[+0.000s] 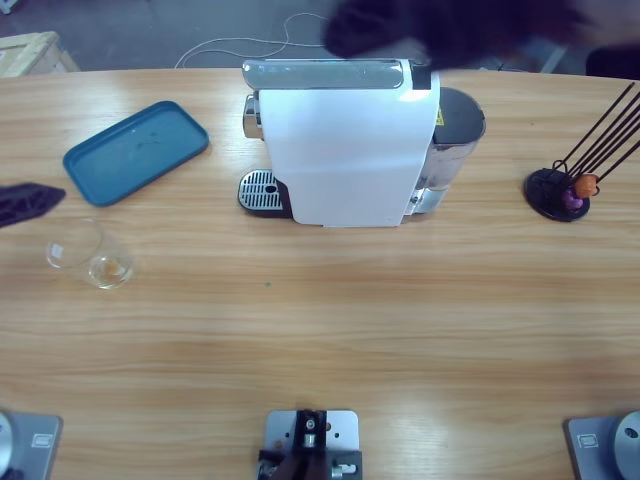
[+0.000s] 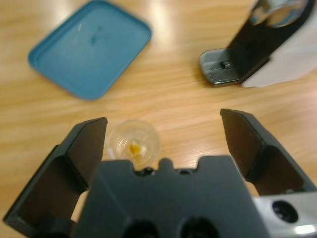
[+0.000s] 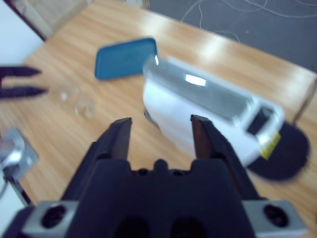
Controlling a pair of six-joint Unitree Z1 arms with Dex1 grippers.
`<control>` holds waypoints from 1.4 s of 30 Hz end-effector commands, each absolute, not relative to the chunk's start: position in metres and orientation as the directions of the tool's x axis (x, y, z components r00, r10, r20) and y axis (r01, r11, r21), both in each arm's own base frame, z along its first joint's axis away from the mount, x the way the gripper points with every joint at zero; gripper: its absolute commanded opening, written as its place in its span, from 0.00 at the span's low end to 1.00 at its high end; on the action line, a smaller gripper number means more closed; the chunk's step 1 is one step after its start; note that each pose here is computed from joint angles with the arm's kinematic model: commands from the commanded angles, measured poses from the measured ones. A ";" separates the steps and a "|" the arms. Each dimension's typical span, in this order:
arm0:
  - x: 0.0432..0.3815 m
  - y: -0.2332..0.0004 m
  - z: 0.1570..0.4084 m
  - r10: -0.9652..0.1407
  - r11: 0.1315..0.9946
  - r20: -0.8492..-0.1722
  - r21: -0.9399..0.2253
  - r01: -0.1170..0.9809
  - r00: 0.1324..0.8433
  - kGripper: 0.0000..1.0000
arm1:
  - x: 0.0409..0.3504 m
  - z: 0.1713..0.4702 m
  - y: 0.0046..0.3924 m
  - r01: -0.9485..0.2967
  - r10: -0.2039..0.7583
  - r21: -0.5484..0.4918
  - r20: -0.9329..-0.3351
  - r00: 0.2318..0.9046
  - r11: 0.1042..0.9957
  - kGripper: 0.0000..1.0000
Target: Pour coffee
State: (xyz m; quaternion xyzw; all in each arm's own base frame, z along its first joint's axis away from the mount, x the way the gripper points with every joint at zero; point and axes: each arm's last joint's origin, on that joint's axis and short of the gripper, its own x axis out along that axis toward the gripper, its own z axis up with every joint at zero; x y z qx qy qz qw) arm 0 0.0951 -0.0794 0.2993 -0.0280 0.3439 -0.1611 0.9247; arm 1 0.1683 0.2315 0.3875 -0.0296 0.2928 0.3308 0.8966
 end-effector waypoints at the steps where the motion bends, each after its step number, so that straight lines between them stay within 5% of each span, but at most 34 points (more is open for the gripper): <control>1: 0.096 -0.090 0.272 -0.157 0.986 -0.716 -0.076 0.148 0.680 0.97 | 0.119 0.375 0.172 -0.583 0.526 0.115 -0.594 0.608 0.804 1.00; 6: 0.089 -0.118 0.249 -0.109 0.990 -0.754 -0.028 0.135 0.648 0.97 | 0.115 0.372 0.166 -0.574 0.508 0.109 -0.617 0.601 0.811 1.00; 12: 0.088 -0.115 0.253 -0.055 0.996 -0.698 0.008 0.085 0.714 0.98 | 0.111 0.358 0.159 -0.554 0.485 0.112 -0.646 0.590 0.825 1.00; 21: 0.095 -0.127 0.235 0.068 0.997 -0.730 0.069 -0.025 0.680 0.98 | 0.106 0.349 0.151 -0.539 0.474 0.123 -0.661 0.581 0.833 1.00; 42: 0.089 -0.140 0.207 0.077 0.996 -0.717 0.084 -0.024 0.693 0.93 | 0.096 0.343 0.135 -0.527 0.455 0.119 -0.683 0.571 0.841 1.00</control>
